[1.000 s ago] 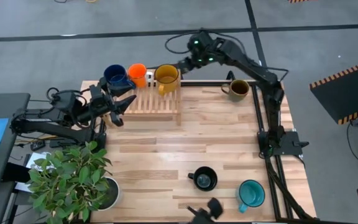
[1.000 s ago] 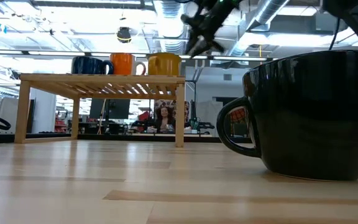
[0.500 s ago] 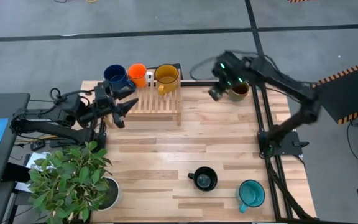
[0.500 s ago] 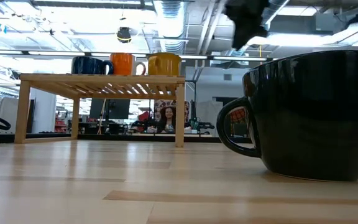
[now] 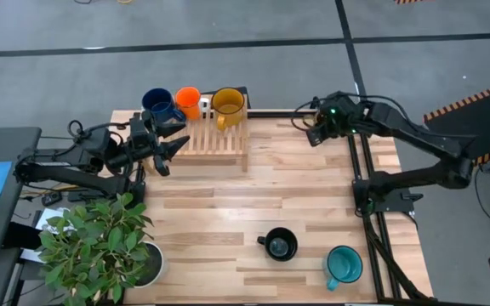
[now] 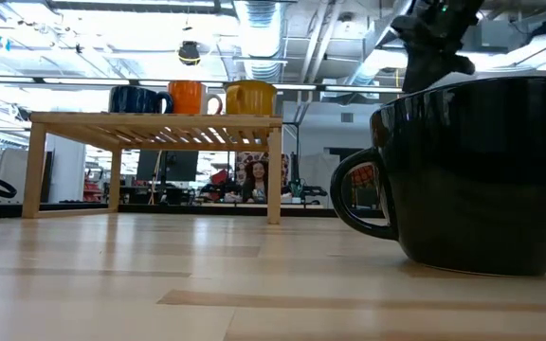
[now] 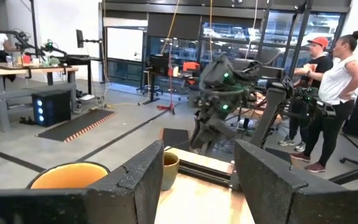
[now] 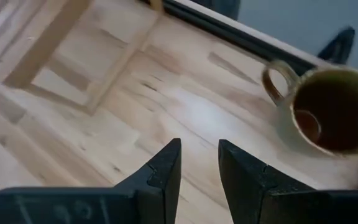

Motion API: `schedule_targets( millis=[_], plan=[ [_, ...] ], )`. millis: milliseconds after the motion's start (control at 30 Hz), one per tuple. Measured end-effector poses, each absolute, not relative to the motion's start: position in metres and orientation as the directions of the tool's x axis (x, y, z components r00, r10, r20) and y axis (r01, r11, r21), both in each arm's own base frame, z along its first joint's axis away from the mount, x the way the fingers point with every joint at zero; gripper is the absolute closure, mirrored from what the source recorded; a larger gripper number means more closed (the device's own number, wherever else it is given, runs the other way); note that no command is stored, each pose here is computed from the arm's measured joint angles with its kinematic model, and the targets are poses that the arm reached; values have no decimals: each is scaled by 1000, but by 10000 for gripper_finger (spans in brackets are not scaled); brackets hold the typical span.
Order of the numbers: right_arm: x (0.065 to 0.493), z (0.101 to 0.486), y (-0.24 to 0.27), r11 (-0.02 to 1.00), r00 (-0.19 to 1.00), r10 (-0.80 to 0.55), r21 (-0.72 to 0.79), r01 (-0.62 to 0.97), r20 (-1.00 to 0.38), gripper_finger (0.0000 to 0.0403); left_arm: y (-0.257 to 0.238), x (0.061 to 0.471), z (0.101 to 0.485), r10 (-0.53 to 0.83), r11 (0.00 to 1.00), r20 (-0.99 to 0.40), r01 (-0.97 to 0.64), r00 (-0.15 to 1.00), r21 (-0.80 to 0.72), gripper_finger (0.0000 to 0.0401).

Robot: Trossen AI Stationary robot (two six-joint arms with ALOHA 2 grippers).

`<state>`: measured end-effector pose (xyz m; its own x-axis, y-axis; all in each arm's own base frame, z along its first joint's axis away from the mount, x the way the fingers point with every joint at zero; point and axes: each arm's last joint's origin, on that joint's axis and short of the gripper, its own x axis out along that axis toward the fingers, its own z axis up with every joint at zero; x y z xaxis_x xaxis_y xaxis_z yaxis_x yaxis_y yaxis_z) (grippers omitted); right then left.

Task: Place coffee mugs
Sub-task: Put the brown mug on the shelf

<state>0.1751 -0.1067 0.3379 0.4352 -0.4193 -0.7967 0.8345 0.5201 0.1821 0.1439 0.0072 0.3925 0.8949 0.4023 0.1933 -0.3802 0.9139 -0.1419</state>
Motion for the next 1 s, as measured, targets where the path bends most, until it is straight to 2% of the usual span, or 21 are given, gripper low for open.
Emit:
schedule_targets(
  millis=[133, 300, 500, 833, 900, 1000],
  plan=[
    [175, 316, -134, 396, 263, -392, 96, 913, -882, 275, 7, 144, 392, 402, 913, 192, -376, 895, -159, 220],
    [178, 286, -178, 370, 137, -355, -4, 929, -925, 275, 7, 144, 392, 402, 912, 191, -373, 895, -172, 220],
    [182, 253, -210, 427, 74, -268, -49, 903, -960, 275, 7, 144, 392, 402, 910, 191, -368, 895, -191, 220],
    [190, 222, -224, 479, 2, -190, -91, 873, -982, 277, 7, 144, 392, 410, 907, 190, -377, 892, -185, 220],
    [195, 221, -221, 497, 19, -172, -70, 865, -985, 290, 7, 144, 392, 410, 907, 190, -378, 892, -183, 220],
    [206, 223, -209, 544, 52, -156, -42, 838, -986, 334, 7, 144, 392, 410, 907, 190, -378, 892, -183, 220]
  ],
)
